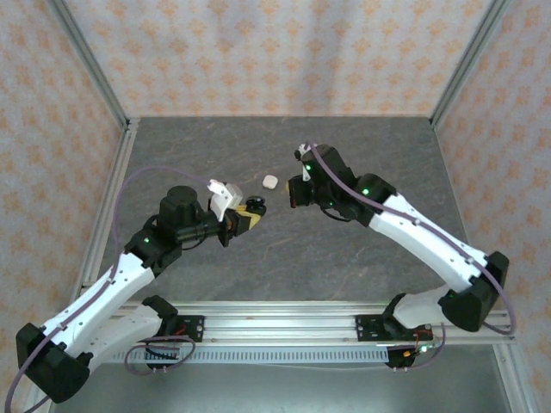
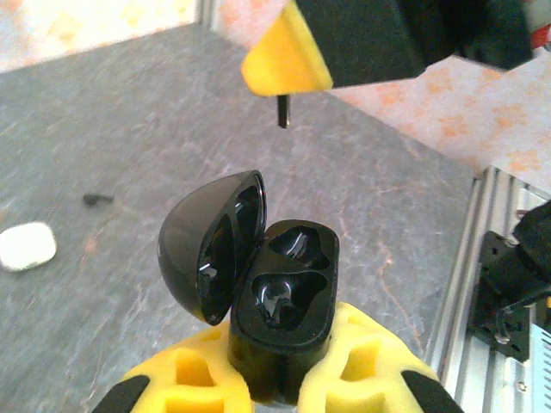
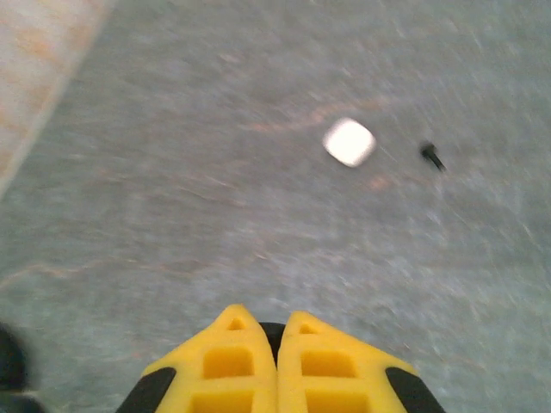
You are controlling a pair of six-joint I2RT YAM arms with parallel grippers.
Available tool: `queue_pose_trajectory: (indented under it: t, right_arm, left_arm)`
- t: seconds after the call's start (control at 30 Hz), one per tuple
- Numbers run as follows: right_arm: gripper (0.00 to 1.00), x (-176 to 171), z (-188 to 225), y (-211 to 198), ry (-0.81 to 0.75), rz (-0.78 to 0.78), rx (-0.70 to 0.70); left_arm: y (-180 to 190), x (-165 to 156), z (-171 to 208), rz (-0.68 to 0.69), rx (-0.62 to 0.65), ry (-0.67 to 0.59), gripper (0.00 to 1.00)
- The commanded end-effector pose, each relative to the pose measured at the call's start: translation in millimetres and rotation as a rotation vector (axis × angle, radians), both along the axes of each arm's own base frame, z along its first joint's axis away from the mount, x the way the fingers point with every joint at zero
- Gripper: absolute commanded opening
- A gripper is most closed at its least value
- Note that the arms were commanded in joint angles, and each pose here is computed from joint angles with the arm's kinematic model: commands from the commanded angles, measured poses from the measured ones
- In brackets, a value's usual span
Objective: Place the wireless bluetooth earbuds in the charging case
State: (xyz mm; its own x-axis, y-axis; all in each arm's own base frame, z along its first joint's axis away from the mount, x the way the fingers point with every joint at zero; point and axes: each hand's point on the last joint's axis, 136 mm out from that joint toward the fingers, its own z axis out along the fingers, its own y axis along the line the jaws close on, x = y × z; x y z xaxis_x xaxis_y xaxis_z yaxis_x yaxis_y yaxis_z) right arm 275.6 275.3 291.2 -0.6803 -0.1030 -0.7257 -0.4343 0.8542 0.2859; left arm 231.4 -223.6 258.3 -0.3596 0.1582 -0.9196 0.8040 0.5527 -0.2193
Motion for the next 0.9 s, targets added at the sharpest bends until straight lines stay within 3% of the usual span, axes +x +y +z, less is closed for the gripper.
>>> queue_pose_trajectory:
  t: [0.0, 0.2, 0.4, 0.87]
  right_arm:
    - [0.02, -13, 42, 20, -0.165, 0.097, 0.075]
    - [0.02, -48, 75, 50, -0.291, 0.247, 0.119]
    - [0.02, -68, 82, 67, -0.321, 0.337, 0.149]
    - [0.03, -70, 68, 60, -0.342, 0.339, 0.115]
  left_arm:
    - [-13, -10, 38, -0.110, -0.052, -0.164, 0.00]
    - [-20, -14, 47, -0.148, -0.062, -0.196, 0.00]
    - [-22, -14, 53, -0.146, -0.073, -0.201, 0.00]
    - [-20, -11, 63, -0.116, -0.113, -0.204, 0.00]
